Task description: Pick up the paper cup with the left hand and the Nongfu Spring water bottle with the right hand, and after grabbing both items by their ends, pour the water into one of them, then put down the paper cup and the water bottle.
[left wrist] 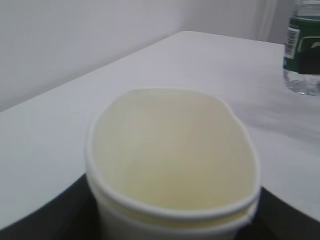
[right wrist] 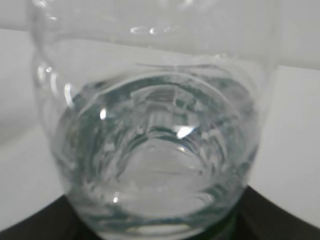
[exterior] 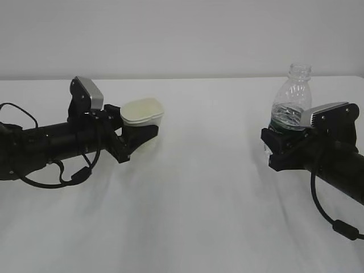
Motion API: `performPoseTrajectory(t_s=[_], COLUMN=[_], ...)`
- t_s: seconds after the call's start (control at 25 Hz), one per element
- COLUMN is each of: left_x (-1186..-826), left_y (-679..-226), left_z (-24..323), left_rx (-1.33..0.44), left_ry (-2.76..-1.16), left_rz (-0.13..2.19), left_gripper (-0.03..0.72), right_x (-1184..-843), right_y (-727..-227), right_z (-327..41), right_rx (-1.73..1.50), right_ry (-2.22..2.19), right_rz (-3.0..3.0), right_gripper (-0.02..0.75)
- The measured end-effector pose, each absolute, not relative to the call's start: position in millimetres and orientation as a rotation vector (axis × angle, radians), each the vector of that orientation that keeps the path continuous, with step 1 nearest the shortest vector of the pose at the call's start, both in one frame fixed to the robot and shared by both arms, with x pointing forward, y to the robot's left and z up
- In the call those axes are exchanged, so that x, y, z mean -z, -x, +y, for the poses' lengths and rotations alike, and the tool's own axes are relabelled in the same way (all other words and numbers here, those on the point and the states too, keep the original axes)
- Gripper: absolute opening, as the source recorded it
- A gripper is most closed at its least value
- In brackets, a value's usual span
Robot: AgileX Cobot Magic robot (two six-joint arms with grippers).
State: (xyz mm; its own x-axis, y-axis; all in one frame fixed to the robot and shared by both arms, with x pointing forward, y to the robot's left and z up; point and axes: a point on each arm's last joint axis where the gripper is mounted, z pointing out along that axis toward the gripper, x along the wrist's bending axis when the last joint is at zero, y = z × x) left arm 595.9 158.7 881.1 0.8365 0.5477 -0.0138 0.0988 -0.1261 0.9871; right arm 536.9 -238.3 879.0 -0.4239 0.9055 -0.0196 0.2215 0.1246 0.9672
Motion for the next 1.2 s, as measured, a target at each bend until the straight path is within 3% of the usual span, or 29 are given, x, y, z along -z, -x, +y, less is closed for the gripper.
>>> performPoseTrajectory(t_s=[0.4,0.76,1.2], left_x=[-880,-882,-894], left_y=[-577,-571,-571], left_z=[122,107,84], left_rx=[-0.299,-0.245,-0.145], left_ry=[-1.698,-1.708,-1.714], left_rz=[0.420,0.372,0.273], left_gripper=[0.450,0.449,0.449], right_x=[-879,-913,-922], right_y=[-533,-525,-520], right_z=[-236,-238,-239], right_rx=[-1.345,-1.324,-1.281], right_ry=[-1.070,-1.013,-1.004], right_rz=[1.785,1.766,1.801], right_gripper=[0.384,0.384,0.384])
